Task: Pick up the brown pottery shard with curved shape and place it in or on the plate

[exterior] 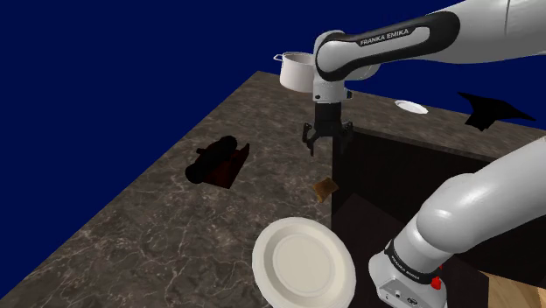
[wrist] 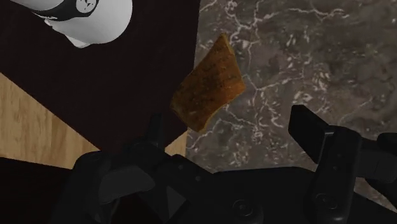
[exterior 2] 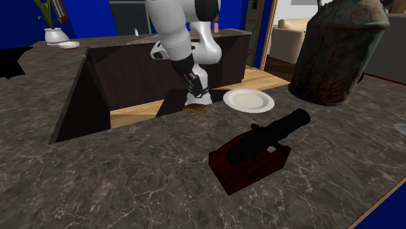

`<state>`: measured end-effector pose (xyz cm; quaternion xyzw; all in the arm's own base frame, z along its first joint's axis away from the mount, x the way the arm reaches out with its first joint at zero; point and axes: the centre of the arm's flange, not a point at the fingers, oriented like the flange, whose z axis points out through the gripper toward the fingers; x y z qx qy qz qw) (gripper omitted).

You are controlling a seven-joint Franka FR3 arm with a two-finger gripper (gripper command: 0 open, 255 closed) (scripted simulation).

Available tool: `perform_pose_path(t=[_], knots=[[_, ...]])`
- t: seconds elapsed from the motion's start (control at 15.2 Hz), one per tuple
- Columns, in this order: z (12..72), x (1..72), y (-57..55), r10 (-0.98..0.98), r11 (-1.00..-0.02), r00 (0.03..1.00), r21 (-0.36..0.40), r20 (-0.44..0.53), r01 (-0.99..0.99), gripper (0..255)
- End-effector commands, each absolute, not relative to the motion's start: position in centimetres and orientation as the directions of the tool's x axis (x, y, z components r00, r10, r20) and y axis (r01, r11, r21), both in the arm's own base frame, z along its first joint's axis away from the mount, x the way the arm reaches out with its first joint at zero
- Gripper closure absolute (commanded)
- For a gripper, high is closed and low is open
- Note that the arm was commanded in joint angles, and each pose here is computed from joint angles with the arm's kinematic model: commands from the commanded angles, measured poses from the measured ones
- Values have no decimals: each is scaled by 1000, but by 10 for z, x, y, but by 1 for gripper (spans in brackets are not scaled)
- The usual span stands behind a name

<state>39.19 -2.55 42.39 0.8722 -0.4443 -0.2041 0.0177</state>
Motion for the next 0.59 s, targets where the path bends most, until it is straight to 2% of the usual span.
perform_pose_path(t=[0.0,0.07,0.53], knots=[[394,397,-33,-844,-495,391,254,-366,-831,0],[385,398,-36,-859,-462,352,267,-372,-846,0],[352,383,-27,-859,-462,352,267,-372,-846,0]])
